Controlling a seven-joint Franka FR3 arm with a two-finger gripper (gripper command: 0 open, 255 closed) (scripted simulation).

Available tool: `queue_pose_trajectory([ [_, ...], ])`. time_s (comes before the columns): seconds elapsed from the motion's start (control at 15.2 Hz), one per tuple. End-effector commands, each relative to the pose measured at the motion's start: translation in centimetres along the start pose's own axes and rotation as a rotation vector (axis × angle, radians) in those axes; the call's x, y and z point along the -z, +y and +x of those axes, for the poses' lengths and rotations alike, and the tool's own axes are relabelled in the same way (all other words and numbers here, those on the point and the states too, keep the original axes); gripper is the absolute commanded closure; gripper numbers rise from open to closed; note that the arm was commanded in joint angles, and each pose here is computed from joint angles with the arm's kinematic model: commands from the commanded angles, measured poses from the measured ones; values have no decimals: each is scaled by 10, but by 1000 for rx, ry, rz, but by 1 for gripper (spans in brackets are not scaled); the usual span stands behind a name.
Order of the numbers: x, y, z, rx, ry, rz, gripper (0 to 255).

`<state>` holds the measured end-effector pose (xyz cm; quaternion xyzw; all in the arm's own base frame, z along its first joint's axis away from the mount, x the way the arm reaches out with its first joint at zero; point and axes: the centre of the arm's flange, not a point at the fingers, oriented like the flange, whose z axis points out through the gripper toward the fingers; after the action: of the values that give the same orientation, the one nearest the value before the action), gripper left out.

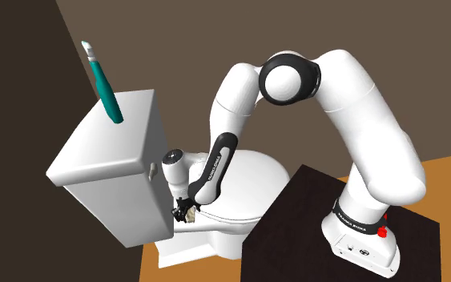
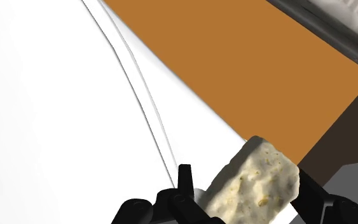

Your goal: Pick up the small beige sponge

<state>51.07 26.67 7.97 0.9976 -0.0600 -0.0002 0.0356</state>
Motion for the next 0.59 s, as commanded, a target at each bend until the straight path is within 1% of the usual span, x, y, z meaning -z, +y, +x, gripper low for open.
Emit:
queue_pose_trajectory([
  [0.0, -1, 0, 0, 0, -1, 0, 255],
  [0.46, -1, 0, 0, 0, -1, 0, 255],
  [0.53, 4, 1, 0, 0, -1, 0, 255],
])
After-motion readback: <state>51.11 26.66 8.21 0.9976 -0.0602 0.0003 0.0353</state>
